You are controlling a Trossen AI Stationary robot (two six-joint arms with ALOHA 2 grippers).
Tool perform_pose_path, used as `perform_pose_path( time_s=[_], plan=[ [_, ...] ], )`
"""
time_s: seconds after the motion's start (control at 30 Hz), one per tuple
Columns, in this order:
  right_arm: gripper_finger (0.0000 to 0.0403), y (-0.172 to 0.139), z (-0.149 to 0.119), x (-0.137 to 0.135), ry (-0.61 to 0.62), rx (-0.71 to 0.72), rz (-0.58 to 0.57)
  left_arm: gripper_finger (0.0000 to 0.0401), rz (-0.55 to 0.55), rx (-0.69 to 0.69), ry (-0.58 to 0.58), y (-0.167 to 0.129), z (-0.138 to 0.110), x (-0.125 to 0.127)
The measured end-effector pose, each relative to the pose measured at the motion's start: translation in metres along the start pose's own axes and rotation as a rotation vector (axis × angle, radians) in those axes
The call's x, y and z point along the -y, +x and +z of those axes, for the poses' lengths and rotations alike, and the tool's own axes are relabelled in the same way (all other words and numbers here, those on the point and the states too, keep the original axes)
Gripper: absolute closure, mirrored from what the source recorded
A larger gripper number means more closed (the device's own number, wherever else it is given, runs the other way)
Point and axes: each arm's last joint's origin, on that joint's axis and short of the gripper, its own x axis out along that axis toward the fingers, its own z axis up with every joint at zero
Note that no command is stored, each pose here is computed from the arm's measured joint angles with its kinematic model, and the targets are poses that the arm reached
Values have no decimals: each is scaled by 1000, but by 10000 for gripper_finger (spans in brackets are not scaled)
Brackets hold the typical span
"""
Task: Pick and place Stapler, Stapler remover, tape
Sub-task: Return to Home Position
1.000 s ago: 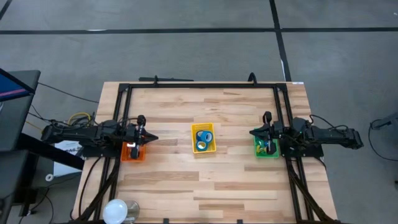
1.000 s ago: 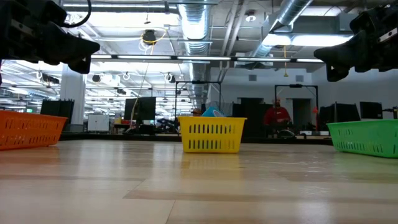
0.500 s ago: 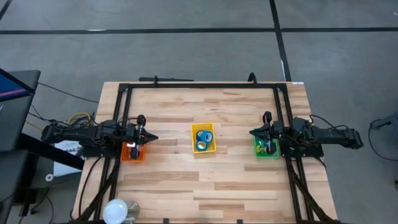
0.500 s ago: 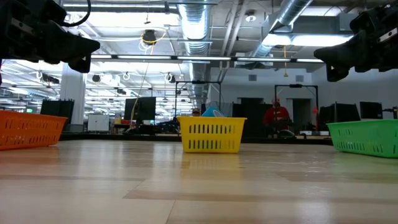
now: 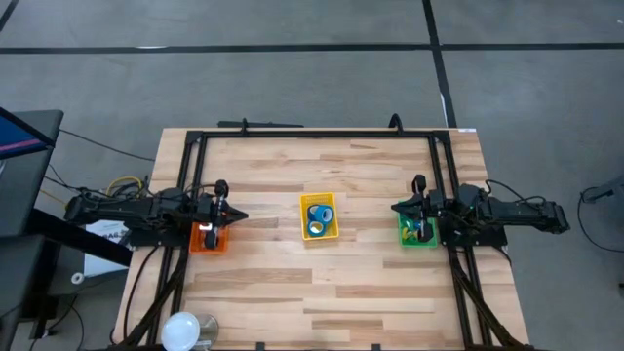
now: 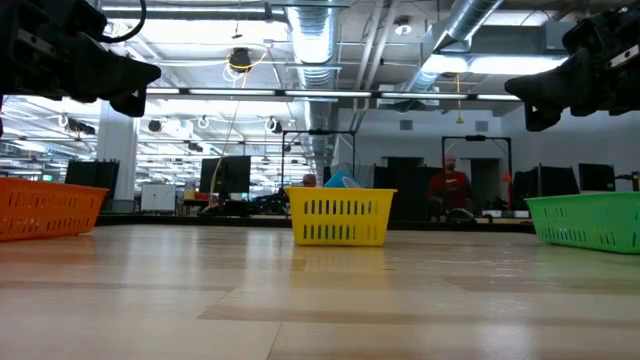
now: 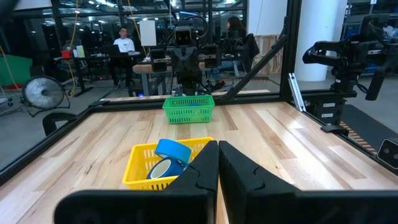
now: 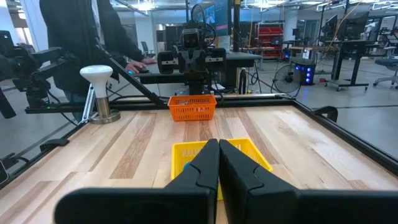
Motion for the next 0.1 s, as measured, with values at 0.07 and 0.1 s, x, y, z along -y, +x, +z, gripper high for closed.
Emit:
perform_pose_path(
  time_s=[0.07, 0.1],
  plan=[
    [401, 0, 0, 0, 0, 0, 0, 397, 0, 0, 0, 0, 0, 0],
    [401, 0, 0, 0, 0, 0, 0, 397, 0, 1, 0, 0, 0, 0]
  ],
)
